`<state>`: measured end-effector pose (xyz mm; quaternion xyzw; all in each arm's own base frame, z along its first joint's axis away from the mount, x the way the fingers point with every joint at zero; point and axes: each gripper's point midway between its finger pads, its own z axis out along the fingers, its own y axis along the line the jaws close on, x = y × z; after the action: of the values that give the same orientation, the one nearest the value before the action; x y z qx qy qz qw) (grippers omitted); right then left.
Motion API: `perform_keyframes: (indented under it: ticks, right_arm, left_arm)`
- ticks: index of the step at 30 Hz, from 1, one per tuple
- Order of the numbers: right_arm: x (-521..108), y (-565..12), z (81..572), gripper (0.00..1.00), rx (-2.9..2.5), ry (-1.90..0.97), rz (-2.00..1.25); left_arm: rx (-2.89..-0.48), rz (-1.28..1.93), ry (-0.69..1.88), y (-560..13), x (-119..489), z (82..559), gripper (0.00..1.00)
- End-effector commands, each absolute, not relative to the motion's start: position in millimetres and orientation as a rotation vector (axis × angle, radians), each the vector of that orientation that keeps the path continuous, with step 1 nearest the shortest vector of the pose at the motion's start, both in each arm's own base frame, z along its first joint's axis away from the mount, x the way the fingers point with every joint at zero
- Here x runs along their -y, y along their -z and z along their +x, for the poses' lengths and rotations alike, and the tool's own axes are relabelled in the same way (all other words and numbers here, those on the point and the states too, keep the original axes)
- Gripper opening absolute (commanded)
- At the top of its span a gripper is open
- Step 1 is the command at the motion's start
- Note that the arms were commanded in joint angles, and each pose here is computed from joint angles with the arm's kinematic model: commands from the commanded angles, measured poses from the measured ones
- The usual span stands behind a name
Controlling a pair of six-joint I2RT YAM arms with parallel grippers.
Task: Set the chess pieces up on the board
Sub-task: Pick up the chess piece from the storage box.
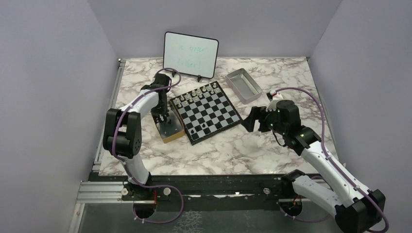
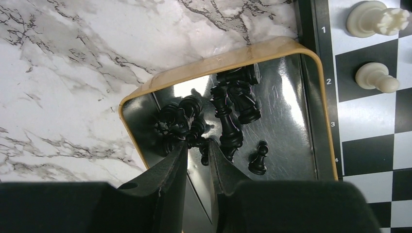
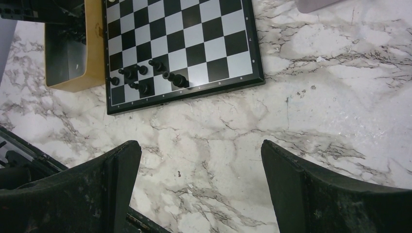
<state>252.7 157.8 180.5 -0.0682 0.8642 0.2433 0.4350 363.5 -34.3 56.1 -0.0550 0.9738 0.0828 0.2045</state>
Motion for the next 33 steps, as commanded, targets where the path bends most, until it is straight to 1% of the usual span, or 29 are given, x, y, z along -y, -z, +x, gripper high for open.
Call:
perform_keyframes:
  ticks: [1, 14, 23, 27, 33]
  right_arm:
    - [-163.1, -186.4, 258.3, 1.00, -2.116, -0.639, -0.178]
    - [-162.1, -183.5, 257.7, 1.00, -2.120, -0.634, -0.177]
    - [-162.5, -182.5, 257.4, 1.00, -2.122, -0.637, -0.177]
    - [-162.4, -185.3, 259.0, 1.00, -2.115, -0.632, -0.179]
    - [-161.9, -185.1, 259.3, 1.00, -2.120, -0.626, -0.185]
  left_arm:
    - [-2.708, -0.176, -0.285, -48.9, 23.8, 364.2, 0.23]
    - [-2.719, -0.164, -0.247, -44.3, 25.9, 369.8, 0.22]
    - [-2.731, -0.143, -0.188, -42.2, 33.8, 371.8, 0.16]
    - [-2.725, -0.131, -0.157, -46.3, 37.5, 373.1, 0.11]
    - [-2.728, -0.126, -0.108, -52.9, 43.4, 370.0, 0.07]
